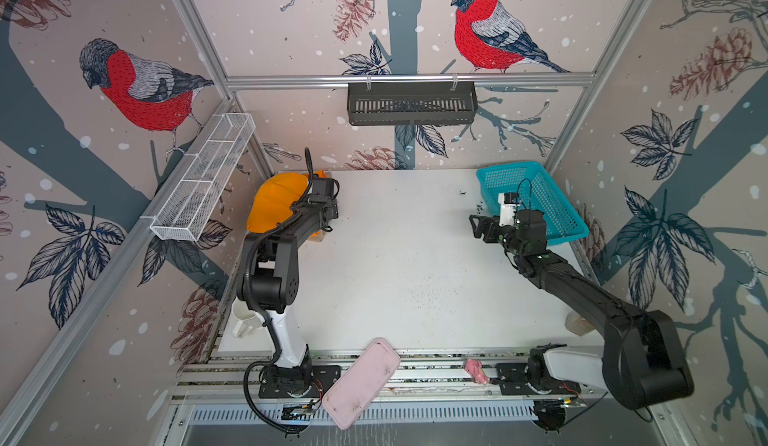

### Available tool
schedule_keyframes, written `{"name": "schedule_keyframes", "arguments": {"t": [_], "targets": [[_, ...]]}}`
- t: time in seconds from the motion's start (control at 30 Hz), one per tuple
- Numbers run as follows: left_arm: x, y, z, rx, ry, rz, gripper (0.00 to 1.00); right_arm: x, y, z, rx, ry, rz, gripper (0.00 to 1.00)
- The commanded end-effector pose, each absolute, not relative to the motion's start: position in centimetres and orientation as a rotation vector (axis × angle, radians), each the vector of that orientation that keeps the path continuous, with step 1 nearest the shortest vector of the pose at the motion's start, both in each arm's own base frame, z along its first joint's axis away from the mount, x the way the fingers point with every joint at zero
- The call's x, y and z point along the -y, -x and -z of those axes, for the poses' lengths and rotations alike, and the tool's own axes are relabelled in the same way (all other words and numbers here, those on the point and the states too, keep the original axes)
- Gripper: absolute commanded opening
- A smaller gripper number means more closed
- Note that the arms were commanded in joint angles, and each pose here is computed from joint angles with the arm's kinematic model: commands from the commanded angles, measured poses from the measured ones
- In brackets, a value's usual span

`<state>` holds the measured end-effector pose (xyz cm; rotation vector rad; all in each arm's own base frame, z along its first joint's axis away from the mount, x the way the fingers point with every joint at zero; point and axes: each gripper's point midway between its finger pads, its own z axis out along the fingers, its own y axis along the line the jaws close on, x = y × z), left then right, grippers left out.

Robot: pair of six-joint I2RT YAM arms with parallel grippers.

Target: Fold and stack the shorts

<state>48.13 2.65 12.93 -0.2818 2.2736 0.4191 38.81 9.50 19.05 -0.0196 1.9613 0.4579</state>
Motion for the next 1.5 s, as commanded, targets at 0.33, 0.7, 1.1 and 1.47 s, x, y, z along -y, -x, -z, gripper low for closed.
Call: {"name": "schedule_keyframes", "arguments": {"t": [0.33,0.7,1.1,1.47], "targets": [[-3.7,-38.5,-21.2,-1.687,0.339,-0.249,0.97,4.9,-37.2,-17.0,-1.832,-0.343,0.129,1.00],[-3.7,-37.3,-16.0,-1.648,0.270,-0.268,0.97,1.1,-38.4,-14.5,-1.749,-0.069,0.090,1.00],[-3.1,-37.0,-13.2,-1.641,0.222,-0.220,0.97,0.9,-37.1,-12.7,-1.698,-0.066,0.087,1.00],[-3.1,-37.0,-13.2,-1.640,0.220,-0.221,0.97,1.1,-37.4,-12.5,-1.716,-0.070,0.074,1.00]]}}
